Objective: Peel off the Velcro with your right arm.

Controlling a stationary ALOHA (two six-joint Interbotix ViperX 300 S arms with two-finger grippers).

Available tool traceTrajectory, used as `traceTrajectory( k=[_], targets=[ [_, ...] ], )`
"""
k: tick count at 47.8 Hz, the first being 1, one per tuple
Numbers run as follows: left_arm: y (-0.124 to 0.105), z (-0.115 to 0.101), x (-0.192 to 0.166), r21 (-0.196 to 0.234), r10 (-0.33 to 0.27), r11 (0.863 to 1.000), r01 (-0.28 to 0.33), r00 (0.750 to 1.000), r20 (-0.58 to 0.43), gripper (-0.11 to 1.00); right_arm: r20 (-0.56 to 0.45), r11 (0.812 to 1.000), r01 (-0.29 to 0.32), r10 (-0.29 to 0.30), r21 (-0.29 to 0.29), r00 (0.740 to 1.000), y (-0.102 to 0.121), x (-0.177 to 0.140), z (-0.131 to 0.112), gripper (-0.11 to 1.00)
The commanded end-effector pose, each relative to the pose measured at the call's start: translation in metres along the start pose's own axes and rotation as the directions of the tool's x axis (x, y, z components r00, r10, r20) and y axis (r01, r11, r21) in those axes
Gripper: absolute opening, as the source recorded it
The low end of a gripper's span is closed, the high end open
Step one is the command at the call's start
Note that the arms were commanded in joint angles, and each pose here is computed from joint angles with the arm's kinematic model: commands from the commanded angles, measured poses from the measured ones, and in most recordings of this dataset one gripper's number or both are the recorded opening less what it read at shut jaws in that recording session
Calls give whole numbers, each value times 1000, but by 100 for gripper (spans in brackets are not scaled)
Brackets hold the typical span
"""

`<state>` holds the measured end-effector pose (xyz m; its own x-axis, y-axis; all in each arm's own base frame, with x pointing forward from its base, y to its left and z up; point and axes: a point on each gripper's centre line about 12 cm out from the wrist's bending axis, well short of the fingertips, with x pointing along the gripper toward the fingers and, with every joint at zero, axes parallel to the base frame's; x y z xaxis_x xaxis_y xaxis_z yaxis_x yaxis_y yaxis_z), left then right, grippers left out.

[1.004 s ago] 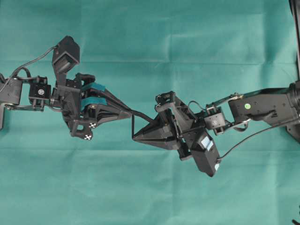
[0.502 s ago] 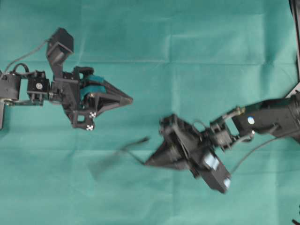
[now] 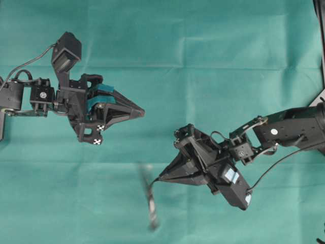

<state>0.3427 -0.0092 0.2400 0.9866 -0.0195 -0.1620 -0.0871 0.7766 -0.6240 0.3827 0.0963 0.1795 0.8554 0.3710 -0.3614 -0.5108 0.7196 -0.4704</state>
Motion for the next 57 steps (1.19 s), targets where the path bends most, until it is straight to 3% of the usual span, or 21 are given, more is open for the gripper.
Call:
traceTrajectory(
  k=[1, 17, 25, 34, 40, 45, 53, 57],
  targets=[
    [-7, 6, -1, 3, -24, 1000, 24, 999, 22, 0, 36, 1000, 24, -24, -6, 999, -7, -6, 14, -9],
    [-6, 4, -3, 5, -22, 1000, 22, 1000, 18, 0, -3, 998, 56, -56, 7, 998, -18, -17, 13, -9],
    [-7, 4, -4, 13, -27, 1000, 27, 1000, 16, 0, -10, 992, 109, -108, 61, 994, -31, -32, 7, -9],
    [-12, 1, -4, 77, -40, 996, 39, 999, 7, 0, 3, 975, 178, -180, 134, 984, -49, -48, 1, -9],
    [-16, -1, -4, 139, -53, 989, 52, 999, 2, 0, 10, 954, 226, -232, 199, 973, -61, -57, -6, -9],
    [-16, -3, -5, 190, -54, 980, 54, 999, -4, 0, 3, 922, 273, -284, 273, 959, -73, -64, -15, -9],
    [-16, -7, -6, 289, -54, 956, 55, 998, -14, 0, -22, 846, 340, -363, 411, 932, -88, -74, -29, -9],
    [-16, -8, -6, 340, -55, 939, 58, 998, -17, 0, -35, 818, 352, -379, 455, 925, -91, -77, -34, -9]
  ],
)
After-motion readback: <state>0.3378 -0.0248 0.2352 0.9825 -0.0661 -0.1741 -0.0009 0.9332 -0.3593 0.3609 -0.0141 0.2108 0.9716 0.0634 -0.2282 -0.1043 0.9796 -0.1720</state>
